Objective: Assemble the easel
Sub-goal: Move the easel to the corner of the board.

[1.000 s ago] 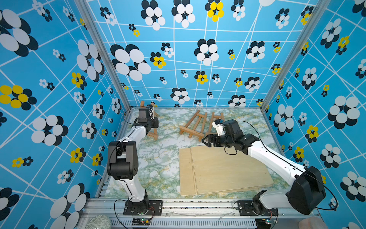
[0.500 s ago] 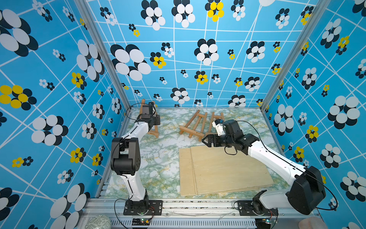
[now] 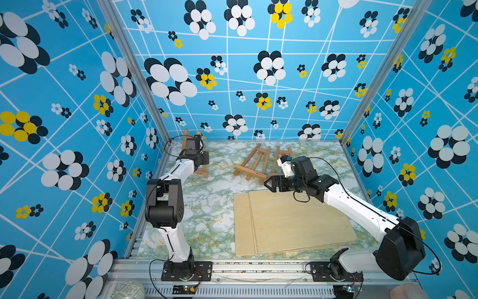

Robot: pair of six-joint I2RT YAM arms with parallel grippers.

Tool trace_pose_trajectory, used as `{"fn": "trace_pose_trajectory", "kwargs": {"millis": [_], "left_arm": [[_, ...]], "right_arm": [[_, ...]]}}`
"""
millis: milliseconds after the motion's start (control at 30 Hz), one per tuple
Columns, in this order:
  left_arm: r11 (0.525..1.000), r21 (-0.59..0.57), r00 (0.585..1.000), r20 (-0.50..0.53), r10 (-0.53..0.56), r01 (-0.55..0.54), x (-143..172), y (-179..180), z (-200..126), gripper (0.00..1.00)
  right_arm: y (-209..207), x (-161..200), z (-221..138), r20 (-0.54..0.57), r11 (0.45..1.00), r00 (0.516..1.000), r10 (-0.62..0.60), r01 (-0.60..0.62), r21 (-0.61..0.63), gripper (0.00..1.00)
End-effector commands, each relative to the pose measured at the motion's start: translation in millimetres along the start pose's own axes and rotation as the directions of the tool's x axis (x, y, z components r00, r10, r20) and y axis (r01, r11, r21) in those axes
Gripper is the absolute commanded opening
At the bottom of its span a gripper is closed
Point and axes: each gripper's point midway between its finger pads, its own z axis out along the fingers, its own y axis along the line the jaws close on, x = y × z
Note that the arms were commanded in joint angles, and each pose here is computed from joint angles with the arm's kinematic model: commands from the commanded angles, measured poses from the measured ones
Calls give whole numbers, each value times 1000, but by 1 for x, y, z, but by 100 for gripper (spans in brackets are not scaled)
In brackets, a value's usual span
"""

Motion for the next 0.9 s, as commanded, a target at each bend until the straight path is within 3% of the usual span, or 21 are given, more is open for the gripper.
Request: {"fn": "trace_pose_trajectory", "kwargs": {"millis": [0, 500, 567, 667, 767, 800, 867], "left_arm": [[999, -46, 980, -197, -12, 3, 63, 11, 14, 37], [999, 19, 992, -121, -37, 39, 44, -3, -4, 57], [999, 29, 996, -82, -37, 40, 31, -4, -19, 60], [998, 55, 999, -39, -23, 25, 19, -9, -35, 69], [998, 58, 1000, 3, -7, 7, 7, -12, -56, 86], [998, 59, 1000, 18, -2, 1, 3, -13, -63, 97], [998, 60, 999, 43, 10, -12, -4, -17, -79, 99]], "right_arm": [[0, -8, 0, 10, 1000, 1000, -16, 16, 5, 98], [2, -8, -12, 26, 1000, 1000, -14, 14, 11, 98], [2, -9, -14, 30, 1000, 999, -14, 14, 10, 98], [4, -11, -19, 44, 1000, 999, -11, 10, 12, 98], [2, -12, -25, 48, 999, 999, -9, 7, 32, 98], [2, -12, -28, 50, 999, 999, -8, 6, 38, 98], [-1, -10, -32, 45, 998, 999, 0, -3, 57, 98]]}}
